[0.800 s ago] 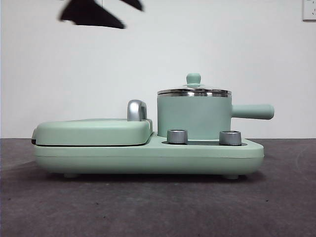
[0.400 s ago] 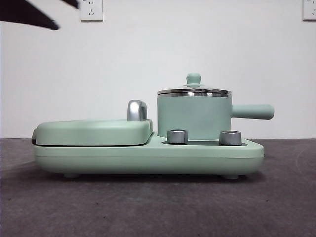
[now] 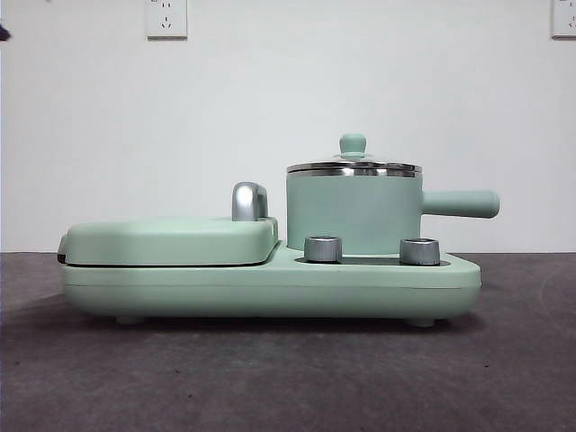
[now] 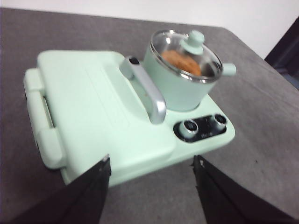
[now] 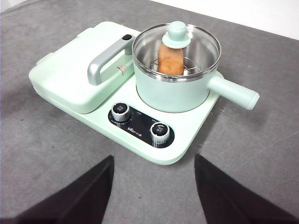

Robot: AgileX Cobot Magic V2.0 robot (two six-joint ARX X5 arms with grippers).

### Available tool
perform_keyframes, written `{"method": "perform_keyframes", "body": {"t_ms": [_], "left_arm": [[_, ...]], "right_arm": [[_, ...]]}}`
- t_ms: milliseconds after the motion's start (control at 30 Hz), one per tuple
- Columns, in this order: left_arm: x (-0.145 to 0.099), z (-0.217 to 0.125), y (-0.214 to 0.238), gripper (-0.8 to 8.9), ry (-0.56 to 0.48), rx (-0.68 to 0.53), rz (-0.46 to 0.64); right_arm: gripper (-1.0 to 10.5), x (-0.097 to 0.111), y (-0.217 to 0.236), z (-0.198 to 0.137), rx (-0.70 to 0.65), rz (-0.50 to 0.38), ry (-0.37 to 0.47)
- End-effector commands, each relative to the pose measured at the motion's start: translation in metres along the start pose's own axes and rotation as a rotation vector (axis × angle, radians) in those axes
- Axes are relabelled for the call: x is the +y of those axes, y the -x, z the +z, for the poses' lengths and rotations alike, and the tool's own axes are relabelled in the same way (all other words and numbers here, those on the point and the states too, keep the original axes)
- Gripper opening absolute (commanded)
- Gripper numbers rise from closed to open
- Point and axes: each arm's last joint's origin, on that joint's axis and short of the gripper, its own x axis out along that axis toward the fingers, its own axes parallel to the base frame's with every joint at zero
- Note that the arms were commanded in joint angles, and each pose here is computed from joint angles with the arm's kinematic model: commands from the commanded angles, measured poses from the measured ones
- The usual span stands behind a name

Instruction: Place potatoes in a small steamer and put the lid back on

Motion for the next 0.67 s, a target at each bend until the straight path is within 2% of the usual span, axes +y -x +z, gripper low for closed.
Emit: {"method": "perform_keyframes", "body": {"t_ms": [33, 67, 167, 633, 667], "left_arm": [[-0.0026, -0.0009, 0.0063, -0.18, -0.044, -0.004, -0.011], [-0.0031, -0.0009, 0.0077, 0.14, -0.047, -0.011, -0.01], [-0.0039, -0.001, 0.01, 0.06, -0.055, -0.021, -0.012], [-0.0048, -0.0004, 0.0124, 0.06, -0.067, -0.038, -0.015], [-0.0048, -0.0004, 0.0136, 0.06, -0.111, -0.05, -0.005]], "right_arm": [[-0.3, 0.0009, 0.0036, 0.0024, -0.028, 0.007, -0.002], [0.3, 0.0008, 0.0036, 0.0033, -0.038, 0.004, 0.003], [0.2, 0.0022, 0.004, 0.0043, -0.046, 0.051, -0.007], [0.2, 0.0023, 0.0042, 0.0042, -0.046, 0.053, -0.006], [0.2, 0.0023, 0.0042, 0.0042, -0.046, 0.053, -0.006]]}}
